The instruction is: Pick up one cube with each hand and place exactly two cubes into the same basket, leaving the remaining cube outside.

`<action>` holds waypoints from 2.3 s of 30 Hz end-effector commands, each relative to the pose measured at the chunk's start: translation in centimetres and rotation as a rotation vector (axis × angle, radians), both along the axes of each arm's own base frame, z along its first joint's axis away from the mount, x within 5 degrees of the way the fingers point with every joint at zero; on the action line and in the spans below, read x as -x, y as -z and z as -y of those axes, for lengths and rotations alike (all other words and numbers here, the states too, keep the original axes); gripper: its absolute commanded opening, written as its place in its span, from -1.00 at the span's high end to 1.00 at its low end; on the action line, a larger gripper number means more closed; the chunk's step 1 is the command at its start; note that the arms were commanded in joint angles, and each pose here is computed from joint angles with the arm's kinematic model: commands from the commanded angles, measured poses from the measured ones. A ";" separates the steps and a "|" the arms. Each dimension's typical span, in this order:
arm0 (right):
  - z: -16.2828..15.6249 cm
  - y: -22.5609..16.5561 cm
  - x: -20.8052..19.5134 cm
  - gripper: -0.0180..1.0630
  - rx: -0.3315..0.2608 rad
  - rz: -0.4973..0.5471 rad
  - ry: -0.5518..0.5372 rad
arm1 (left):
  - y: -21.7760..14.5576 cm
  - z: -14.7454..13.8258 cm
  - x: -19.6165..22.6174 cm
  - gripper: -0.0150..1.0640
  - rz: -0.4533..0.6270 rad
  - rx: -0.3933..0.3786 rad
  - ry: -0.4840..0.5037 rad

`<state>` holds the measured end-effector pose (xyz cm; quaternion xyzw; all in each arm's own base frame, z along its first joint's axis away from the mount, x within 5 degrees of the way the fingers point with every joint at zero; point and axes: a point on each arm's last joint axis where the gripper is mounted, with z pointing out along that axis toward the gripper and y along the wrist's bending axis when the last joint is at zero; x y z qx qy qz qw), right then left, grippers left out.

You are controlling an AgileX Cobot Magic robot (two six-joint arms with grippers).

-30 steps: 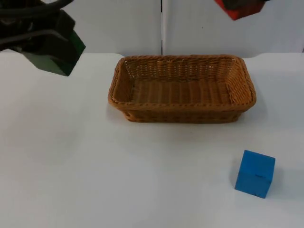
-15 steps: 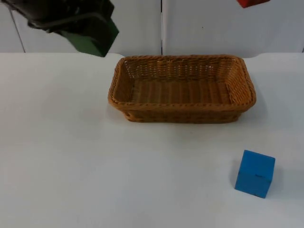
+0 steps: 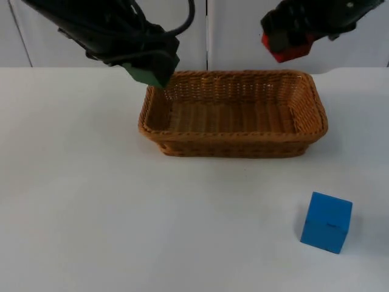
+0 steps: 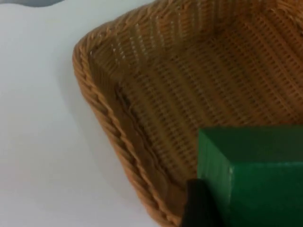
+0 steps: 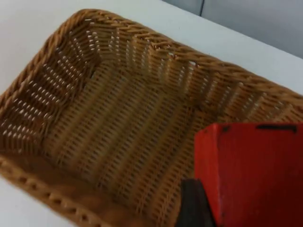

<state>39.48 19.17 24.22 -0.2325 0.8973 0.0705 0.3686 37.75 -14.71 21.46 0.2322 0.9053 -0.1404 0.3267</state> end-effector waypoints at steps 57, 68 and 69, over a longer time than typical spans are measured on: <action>0.4 11.1 -6.1 -0.40 0.043 -0.147 0.084 | 9.8 3.4 -5.4 -0.35 -0.081 0.045 0.157; 0.8 3.8 -5.2 -0.42 -0.006 -0.036 0.083 | 5.0 3.6 -4.7 -0.35 -0.024 0.087 0.200; 0.8 3.2 -5.1 -0.42 -0.008 -0.028 0.082 | 4.5 3.6 -4.7 -0.35 -0.016 0.089 0.205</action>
